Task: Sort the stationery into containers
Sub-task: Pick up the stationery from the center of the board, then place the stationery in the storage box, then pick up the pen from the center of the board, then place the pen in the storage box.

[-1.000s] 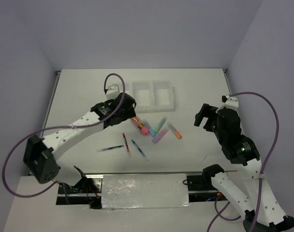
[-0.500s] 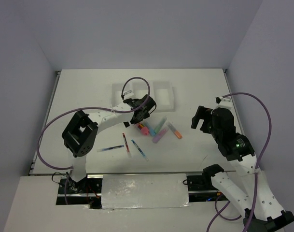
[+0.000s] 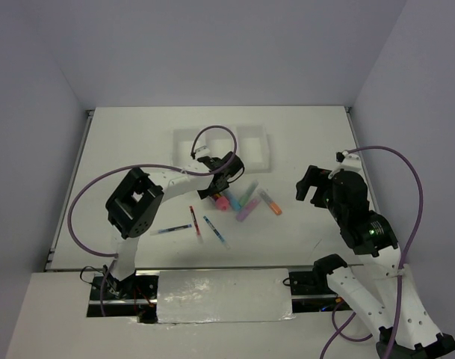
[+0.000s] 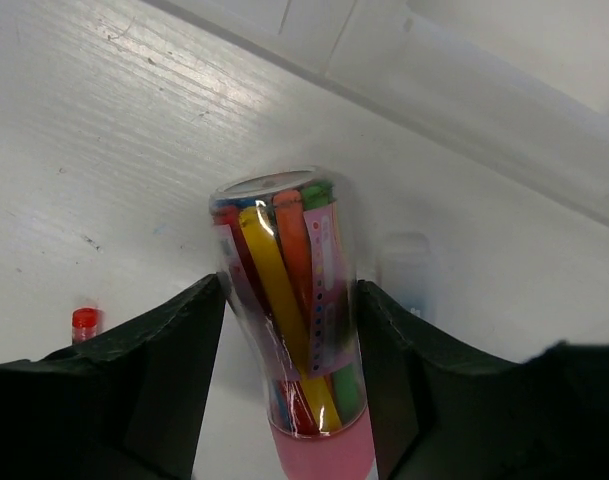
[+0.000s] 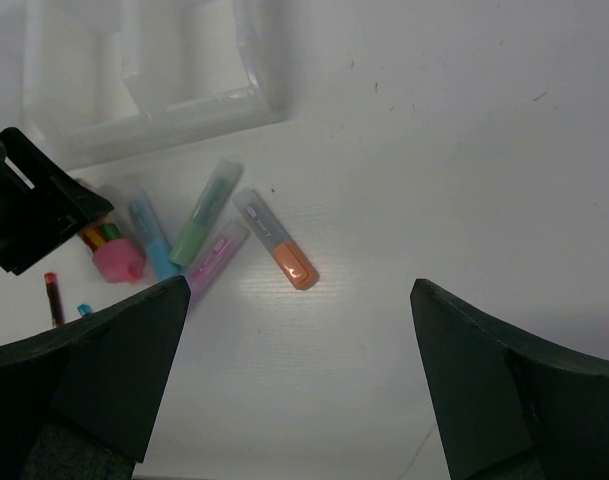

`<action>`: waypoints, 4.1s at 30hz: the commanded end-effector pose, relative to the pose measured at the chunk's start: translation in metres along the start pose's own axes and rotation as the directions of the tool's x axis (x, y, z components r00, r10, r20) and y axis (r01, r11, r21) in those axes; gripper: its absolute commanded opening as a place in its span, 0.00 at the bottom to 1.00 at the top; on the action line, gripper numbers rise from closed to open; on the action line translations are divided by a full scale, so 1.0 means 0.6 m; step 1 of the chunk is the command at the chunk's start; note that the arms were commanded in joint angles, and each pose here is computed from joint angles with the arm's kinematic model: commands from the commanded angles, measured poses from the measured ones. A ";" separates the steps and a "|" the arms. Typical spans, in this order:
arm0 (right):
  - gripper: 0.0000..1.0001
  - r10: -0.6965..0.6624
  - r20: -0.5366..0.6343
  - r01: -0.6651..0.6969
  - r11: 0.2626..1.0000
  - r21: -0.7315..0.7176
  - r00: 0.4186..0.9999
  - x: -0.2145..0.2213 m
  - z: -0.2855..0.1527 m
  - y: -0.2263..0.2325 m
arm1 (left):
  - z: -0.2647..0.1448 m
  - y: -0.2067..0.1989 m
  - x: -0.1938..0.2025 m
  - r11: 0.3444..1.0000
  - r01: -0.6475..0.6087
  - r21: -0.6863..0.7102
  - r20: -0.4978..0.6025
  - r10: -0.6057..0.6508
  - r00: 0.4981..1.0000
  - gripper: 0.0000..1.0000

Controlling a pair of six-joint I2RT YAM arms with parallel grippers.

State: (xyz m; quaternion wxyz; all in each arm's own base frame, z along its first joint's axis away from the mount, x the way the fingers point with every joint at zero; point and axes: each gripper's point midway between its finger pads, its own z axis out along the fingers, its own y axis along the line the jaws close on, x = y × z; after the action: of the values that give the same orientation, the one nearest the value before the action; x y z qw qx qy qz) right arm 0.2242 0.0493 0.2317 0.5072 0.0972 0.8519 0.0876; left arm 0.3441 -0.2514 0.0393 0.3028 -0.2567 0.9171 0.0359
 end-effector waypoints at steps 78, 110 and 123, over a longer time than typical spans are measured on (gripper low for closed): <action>0.30 -0.647 -0.477 0.430 0.757 -0.491 0.595 0.488 0.139 0.372 | -0.240 0.342 -0.315 0.950 -0.308 0.042 0.284 0.285 0.916 0.99; 0.06 -0.247 -0.281 0.222 0.968 -0.116 0.928 0.037 0.467 0.395 | -0.129 0.233 -0.034 0.875 -0.310 0.371 0.016 0.328 0.945 0.99; 0.69 -0.270 -0.241 0.232 0.957 -0.173 0.932 0.003 0.486 0.417 | -0.091 0.259 0.012 0.892 -0.320 0.319 -0.066 0.357 0.932 0.95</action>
State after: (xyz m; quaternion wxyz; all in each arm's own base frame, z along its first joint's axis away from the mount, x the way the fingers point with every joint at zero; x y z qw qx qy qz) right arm 0.4899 0.3025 0.1177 0.3690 -0.0552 0.9246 0.0769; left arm 0.2325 -0.1311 0.0731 0.2720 -0.0325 0.9592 -0.0699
